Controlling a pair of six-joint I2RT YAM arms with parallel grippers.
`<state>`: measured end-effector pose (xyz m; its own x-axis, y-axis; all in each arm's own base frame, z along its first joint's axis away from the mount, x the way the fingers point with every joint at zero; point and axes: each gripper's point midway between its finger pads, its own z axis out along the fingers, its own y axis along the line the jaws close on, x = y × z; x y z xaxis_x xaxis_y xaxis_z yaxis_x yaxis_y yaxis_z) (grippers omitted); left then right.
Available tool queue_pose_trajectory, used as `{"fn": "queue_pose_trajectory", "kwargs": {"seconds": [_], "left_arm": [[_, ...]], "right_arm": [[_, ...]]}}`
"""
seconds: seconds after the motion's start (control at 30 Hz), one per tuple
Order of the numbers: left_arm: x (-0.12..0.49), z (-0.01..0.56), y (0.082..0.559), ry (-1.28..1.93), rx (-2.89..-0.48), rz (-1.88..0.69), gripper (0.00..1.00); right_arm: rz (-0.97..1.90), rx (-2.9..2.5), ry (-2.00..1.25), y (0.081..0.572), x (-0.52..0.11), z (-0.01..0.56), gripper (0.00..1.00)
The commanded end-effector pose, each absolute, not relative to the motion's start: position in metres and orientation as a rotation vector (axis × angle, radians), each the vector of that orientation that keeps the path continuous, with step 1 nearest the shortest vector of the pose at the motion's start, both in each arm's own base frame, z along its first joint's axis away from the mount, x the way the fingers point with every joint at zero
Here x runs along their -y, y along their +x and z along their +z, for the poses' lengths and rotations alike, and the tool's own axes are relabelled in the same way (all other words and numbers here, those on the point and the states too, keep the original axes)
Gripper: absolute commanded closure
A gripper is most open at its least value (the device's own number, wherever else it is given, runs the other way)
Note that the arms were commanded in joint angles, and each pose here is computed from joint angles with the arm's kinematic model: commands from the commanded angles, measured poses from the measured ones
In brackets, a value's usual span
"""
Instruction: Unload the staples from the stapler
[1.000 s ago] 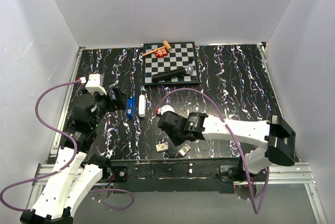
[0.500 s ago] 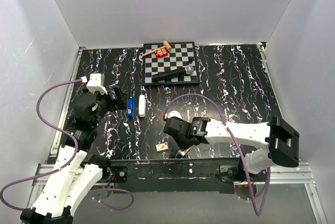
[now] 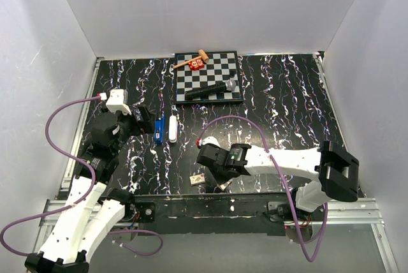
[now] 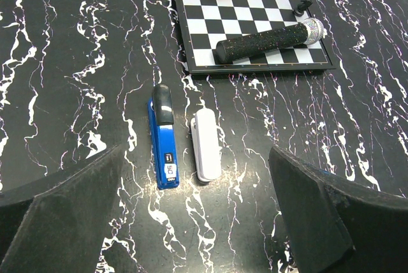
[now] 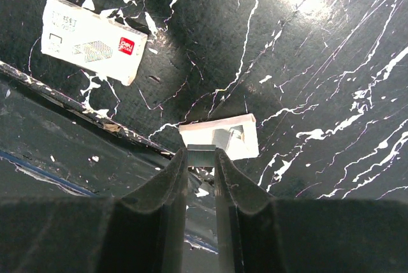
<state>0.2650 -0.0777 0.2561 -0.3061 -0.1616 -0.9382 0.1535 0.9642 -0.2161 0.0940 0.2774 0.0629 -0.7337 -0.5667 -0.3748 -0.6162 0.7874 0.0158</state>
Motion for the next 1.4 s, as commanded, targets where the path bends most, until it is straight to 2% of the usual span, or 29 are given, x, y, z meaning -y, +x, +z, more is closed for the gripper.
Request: {"fn": "queue_pose_trajectory", "kwargs": {"seconds": [0.0, 0.83, 1.37], "left_arm": [[0.079, 0.258, 0.265, -0.001, -1.853, -0.314, 0.02], [0.079, 0.259, 0.264, 0.0, -1.85, -0.316, 0.02], [0.08, 0.258, 0.264, 0.007, -1.851, -0.324, 0.02]], "right_arm": [[0.179, -2.649, -0.884, 0.091, -0.274, 0.055, 0.79], [0.146, -2.694, -0.88, 0.086, -0.269, 0.039, 0.78], [0.134, -2.691, -0.888, 0.088, -0.271, 0.039, 0.69]]}}
